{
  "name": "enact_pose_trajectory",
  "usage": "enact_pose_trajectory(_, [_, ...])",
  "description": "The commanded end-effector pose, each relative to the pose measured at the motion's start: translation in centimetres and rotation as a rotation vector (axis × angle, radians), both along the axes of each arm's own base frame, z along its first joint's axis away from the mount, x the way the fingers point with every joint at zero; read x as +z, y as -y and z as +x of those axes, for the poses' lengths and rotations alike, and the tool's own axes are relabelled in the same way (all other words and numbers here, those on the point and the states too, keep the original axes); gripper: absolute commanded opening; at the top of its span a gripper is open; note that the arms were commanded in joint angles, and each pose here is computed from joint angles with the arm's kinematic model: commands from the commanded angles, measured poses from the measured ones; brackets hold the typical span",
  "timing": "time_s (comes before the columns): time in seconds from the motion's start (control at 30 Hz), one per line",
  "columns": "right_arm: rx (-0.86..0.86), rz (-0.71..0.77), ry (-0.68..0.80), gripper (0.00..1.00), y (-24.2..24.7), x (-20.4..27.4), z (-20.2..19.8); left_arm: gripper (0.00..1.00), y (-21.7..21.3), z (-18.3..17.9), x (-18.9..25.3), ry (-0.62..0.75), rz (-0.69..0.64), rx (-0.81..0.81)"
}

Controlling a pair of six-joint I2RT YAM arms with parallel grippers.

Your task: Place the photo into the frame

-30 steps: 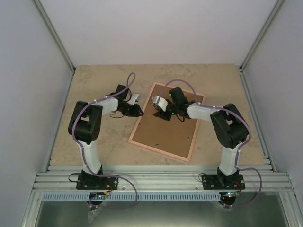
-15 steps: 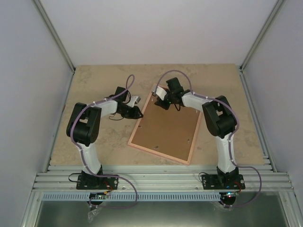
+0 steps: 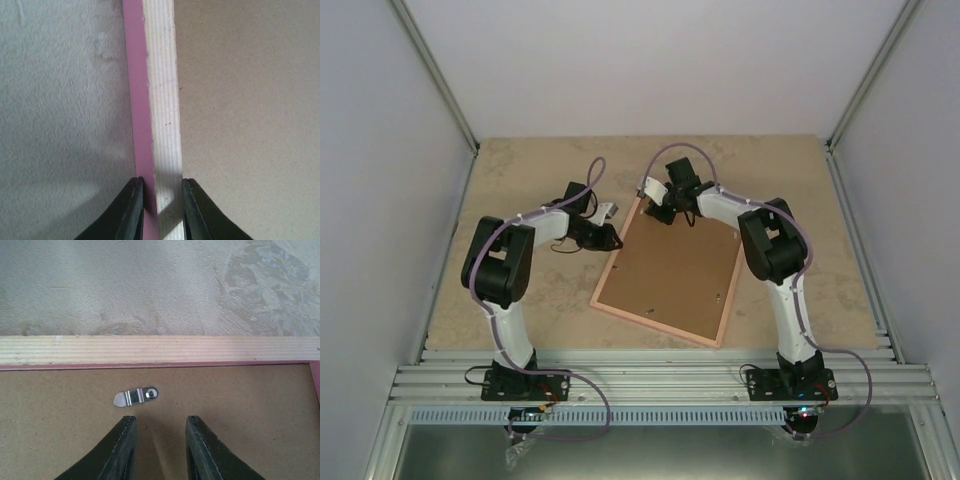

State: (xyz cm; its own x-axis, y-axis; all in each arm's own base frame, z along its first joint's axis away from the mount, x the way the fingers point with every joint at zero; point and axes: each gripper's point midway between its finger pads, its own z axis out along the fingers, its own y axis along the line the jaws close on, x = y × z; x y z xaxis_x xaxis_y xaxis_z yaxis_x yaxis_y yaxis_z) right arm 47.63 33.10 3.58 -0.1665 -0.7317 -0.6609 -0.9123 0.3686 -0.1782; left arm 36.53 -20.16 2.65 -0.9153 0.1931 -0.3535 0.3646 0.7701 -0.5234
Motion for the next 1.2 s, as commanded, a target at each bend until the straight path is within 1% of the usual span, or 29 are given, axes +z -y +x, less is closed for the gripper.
enact_pose_trajectory(0.0, [0.055, -0.056, -0.097, 0.30, 0.3, -3.2, -2.2, 0.26, 0.3, 2.1, -0.7, 0.020, 0.047, 0.024])
enact_pose_trajectory(0.03, [0.064, -0.054, -0.098, 0.30, 0.2, -3.1, -2.2, 0.29, 0.4, 2.7, -0.8, 0.021, 0.044, 0.030])
enact_pose_trajectory(0.1, [0.089, -0.052, -0.105, 0.30, 0.0, -3.2, -2.4, 0.31, 0.9, 3.3, -1.4, -0.007, 0.034, 0.033])
enact_pose_trajectory(0.27, [0.107, -0.065, -0.112, 0.28, -0.2, -3.5, -2.3, 0.30, 1.3, 3.7, -2.4, -0.021, 0.019, 0.032])
enact_pose_trajectory(0.3, [0.104, -0.070, -0.114, 0.27, -0.2, -3.7, -2.2, 0.28, 1.3, 3.7, -2.6, -0.026, 0.018, 0.029])
enact_pose_trajectory(0.4, [0.087, -0.077, -0.115, 0.27, -0.2, -4.0, -1.7, 0.17, 1.5, 3.1, -3.1, -0.037, 0.024, 0.020])
enact_pose_trajectory(0.47, [0.082, -0.080, -0.117, 0.27, -0.3, -4.2, -1.5, 0.12, 1.6, 2.5, -3.4, -0.040, 0.032, 0.005])
enact_pose_trajectory(0.57, [0.069, -0.088, -0.118, 0.27, -0.4, -4.6, -1.3, 0.06, 1.7, 1.9, -3.8, -0.055, 0.036, -0.002])
enact_pose_trajectory(0.7, [0.026, -0.097, -0.117, 0.23, -0.2, -5.2, -0.8, 0.01, 1.6, 1.4, -4.1, -0.065, 0.038, -0.008])
enact_pose_trajectory(1.1, [-0.090, -0.134, -0.150, 0.14, 0.9, -7.5, -0.1, 0.00, 2.1, 0.5, -4.1, -0.058, 0.055, -0.041])
enact_pose_trajectory(1.17, [-0.120, -0.135, -0.155, 0.10, 1.1, -7.8, 0.1, 0.00, 2.1, 0.3, -4.1, -0.063, 0.053, -0.044])
